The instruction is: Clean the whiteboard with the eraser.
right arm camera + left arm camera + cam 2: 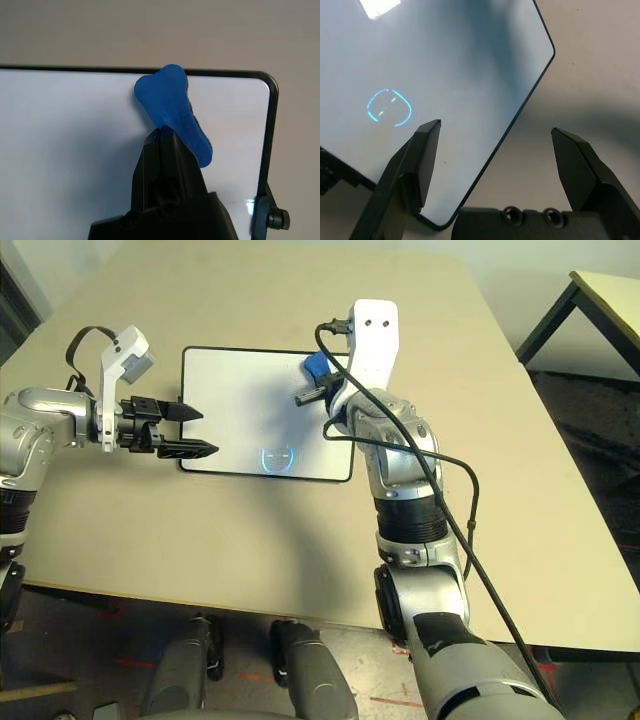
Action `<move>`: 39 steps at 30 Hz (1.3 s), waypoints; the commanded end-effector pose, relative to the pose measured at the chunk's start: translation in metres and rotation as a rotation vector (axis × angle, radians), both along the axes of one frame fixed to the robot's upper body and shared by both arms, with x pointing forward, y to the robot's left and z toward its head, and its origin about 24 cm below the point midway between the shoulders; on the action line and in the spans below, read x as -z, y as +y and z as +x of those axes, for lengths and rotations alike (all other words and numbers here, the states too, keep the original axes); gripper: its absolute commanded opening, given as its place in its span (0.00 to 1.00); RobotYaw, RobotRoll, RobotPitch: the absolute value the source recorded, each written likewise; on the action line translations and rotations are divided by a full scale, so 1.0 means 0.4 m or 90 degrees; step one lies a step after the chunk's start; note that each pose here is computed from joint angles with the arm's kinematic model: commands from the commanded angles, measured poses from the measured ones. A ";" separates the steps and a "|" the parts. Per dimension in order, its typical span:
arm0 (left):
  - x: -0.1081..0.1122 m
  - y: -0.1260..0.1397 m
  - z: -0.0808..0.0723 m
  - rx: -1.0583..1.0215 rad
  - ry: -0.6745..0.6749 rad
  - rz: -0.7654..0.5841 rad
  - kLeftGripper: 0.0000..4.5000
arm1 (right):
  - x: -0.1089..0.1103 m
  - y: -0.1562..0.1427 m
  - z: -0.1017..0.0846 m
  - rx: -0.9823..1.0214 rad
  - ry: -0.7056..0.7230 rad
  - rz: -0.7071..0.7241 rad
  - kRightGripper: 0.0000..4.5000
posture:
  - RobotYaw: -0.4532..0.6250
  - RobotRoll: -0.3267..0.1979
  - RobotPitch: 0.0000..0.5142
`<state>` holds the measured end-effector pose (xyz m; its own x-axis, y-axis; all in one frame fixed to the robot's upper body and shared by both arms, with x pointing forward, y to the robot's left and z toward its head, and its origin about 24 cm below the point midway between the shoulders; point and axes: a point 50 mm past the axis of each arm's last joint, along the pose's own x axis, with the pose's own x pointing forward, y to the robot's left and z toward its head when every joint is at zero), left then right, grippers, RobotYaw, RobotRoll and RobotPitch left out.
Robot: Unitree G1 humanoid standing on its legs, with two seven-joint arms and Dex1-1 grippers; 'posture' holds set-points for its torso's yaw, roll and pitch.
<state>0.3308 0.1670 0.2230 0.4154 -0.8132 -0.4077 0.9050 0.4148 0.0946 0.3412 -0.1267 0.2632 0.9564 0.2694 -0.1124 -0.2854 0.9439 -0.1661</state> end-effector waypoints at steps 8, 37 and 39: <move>-0.084 0.018 0.059 -0.131 -0.208 -0.125 1.00 | -0.143 -0.126 -0.042 0.124 -0.103 0.064 0.00 | 0.38 0.62 0.27; 0.131 0.336 0.070 -0.663 -0.283 -0.270 1.00 | 0.239 -0.215 -0.086 0.262 0.271 0.093 0.00 | 0.39 0.62 0.25; 0.124 0.334 0.073 -0.658 -0.286 -0.271 1.00 | 0.242 -0.216 -0.085 0.264 0.274 0.092 0.00 | 0.39 0.62 0.26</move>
